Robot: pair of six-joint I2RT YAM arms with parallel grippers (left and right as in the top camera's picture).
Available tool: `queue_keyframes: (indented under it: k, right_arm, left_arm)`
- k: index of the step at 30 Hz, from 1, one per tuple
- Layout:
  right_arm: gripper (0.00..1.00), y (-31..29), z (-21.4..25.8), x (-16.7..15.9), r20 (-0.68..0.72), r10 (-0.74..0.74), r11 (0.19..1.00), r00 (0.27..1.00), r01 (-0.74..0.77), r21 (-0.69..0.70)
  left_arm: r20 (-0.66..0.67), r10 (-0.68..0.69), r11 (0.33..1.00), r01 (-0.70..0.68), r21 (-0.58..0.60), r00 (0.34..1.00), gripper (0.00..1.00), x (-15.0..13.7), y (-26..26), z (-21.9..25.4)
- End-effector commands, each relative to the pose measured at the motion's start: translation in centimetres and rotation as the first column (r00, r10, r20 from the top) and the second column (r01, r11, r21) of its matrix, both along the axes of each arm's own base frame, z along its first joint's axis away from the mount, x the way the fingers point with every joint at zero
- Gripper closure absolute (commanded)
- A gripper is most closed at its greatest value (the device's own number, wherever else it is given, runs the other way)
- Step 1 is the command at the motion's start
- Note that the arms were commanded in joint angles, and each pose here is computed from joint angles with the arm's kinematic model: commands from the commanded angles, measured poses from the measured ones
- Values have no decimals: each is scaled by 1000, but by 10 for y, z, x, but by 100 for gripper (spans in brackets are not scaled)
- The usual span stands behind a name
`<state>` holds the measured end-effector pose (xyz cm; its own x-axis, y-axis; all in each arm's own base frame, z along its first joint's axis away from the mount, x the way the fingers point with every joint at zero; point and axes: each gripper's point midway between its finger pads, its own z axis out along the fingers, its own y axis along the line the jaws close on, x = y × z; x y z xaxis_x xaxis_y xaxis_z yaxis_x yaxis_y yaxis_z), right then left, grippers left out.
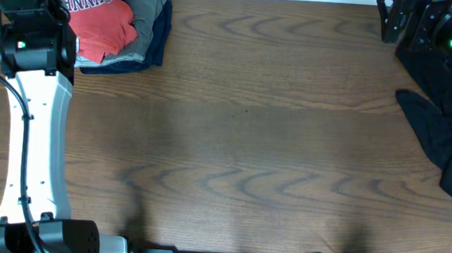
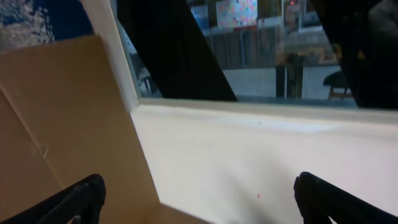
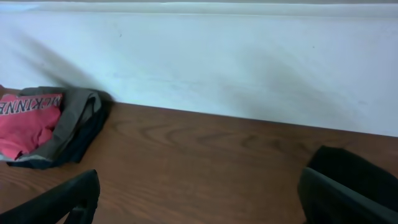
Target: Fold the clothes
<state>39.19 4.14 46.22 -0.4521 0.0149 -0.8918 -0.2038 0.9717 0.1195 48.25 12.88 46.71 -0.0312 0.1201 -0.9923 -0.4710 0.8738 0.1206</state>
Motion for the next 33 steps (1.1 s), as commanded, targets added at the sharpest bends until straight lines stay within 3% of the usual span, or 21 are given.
queue_keyframes:
  k: [1, 8, 12, 18, 25, 33]
  right_arm:
    - [1, 0, -6, 4, -14, 6, 1000, 1000, -7, -13]
    - [1, 0, -14, 2, -50, 6, 1000, 999, -7, -12]
    - [1, -3, -17, -8, -68, -25, 999, 997, 22, -40]
    - [1, -4, -8, -8, 32, -73, 994, 997, 76, -80]
    - [1, -3, -29, -8, 208, -74, 995, 975, 87, -53]
    - [1, -4, -117, -44, 331, -59, 998, 942, 66, -10]
  left_arm:
    - [-48, 8, 1000, -9, -9, 999, 2, 0, 3, -13]
    - [-271, 3, 999, -15, -40, 963, 2, -7, 2, -66]
    - [-438, -7, 998, -23, -63, 899, 2, -20, -1, -106]
    - [-607, -22, 996, -38, -87, 795, 2, -44, -4, -147]
    - [-722, -37, 993, -53, -102, 691, 2, -68, -8, -175]
    - [-738, -40, 993, -56, -105, 674, 2, -72, -8, -179]
